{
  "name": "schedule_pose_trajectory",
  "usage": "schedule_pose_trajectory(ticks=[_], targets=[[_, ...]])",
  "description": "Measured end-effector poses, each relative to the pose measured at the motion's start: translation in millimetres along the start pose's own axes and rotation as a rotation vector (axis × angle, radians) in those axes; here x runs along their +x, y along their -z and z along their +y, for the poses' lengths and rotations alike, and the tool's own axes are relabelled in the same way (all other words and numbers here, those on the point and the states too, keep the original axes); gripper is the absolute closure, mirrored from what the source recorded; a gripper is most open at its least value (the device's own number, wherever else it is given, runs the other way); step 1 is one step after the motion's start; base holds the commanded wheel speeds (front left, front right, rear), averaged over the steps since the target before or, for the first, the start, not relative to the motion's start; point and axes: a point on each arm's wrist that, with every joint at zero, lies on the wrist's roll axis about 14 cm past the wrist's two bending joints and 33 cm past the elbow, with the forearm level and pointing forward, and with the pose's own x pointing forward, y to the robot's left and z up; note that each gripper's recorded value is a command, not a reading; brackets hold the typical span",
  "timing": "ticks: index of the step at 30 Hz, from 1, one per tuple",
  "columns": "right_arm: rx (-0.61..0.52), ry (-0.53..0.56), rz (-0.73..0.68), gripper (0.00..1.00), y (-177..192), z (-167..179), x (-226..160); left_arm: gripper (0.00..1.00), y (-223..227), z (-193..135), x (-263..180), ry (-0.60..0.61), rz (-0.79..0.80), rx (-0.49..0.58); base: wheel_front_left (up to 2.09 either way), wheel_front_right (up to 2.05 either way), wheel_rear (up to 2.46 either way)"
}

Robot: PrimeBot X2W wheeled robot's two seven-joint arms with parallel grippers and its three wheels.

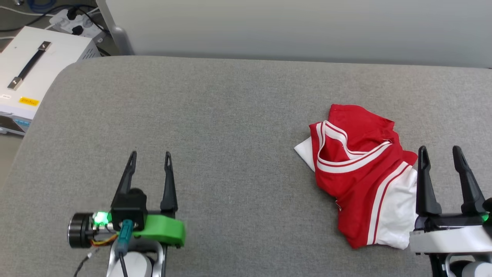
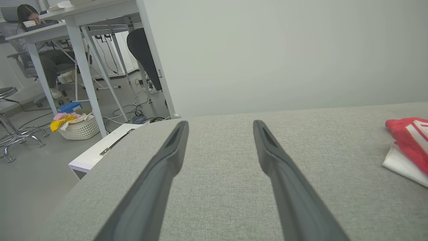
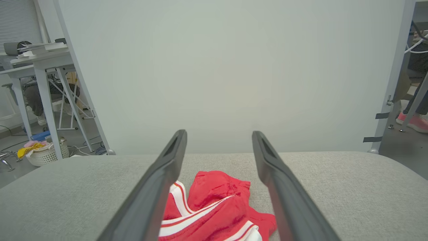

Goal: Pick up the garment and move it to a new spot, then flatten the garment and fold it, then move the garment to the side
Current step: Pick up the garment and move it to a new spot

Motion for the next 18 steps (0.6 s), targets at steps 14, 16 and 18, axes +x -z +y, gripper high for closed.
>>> schedule_pose_trajectory(ticks=[14,16,18], targets=[[-0.028,-0.022,0.106,0.00,21.6,8.5,-35.0,0.00,6.2,3.7,-34.7,-0.012,0.029,-0.026,0.00,0.00,0.00],[-0.029,-0.024,0.115,0.00,23.2,9.0,-38.0,0.00,6.0,4.2,-37.0,-0.008,0.029,-0.026,0.00,0.00,0.00],[-0.031,-0.024,0.117,0.00,23.4,9.2,-39.3,0.00,5.2,4.2,-38.3,-0.007,0.027,-0.025,0.00,0.00,0.00]])
